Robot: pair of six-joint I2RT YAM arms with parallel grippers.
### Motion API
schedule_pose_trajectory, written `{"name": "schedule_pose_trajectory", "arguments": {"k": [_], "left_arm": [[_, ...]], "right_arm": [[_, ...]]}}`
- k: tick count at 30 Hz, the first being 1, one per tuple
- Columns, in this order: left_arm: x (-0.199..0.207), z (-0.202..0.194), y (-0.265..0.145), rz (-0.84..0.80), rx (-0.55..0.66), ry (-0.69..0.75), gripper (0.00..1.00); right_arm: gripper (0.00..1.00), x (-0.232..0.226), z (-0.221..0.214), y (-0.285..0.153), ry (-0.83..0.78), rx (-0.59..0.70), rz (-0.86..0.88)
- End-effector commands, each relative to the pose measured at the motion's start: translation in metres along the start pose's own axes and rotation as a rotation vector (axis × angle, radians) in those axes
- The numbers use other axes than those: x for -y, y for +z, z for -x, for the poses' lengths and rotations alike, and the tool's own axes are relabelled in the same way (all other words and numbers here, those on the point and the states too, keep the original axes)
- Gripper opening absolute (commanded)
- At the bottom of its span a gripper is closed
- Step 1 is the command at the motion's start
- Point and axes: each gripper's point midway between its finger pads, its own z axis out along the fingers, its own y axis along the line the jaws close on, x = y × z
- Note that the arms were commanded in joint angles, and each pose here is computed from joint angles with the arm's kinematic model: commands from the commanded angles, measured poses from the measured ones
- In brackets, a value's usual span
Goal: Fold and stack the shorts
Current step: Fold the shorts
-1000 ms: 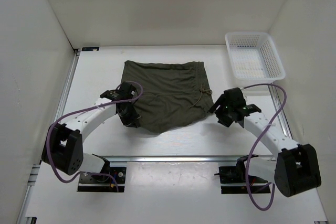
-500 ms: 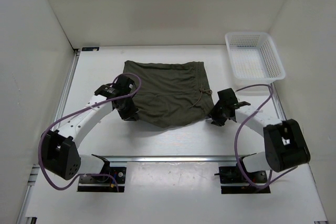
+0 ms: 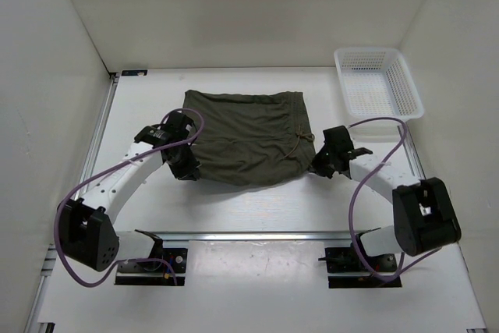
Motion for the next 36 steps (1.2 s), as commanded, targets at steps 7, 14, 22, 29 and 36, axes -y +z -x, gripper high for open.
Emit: {"name": "schedule_pose_trajectory", "arguments": {"k": [7, 14, 22, 29, 36], "left_arm": [[-0.002, 0.011, -0.015, -0.024, 0.062, 0.006, 0.1], [-0.005, 0.014, -0.015, -0.016, 0.072, 0.007, 0.1], [-0.02, 0.018, -0.023, 0.011, 0.08, 0.004, 0.1], [-0.023, 0.031, -0.042, -0.019, 0.126, -0.015, 0.1], [0.003, 0.095, -0.053, -0.018, 0.212, 0.011, 0.1]], "right_arm": [[0.58, -0.008, 0.003, -0.022, -0.031, 0.051, 0.113], [0.33, -0.012, 0.002, 0.015, 0.003, 0.015, 0.096], [0.0, 0.0, 0.021, -0.001, -0.05, 0.112, 0.029], [0.0, 0.015, 0.022, -0.063, -0.114, 0.166, 0.001], [0.0, -0.029, 0.063, -0.086, -0.179, 0.23, 0.036]]}}
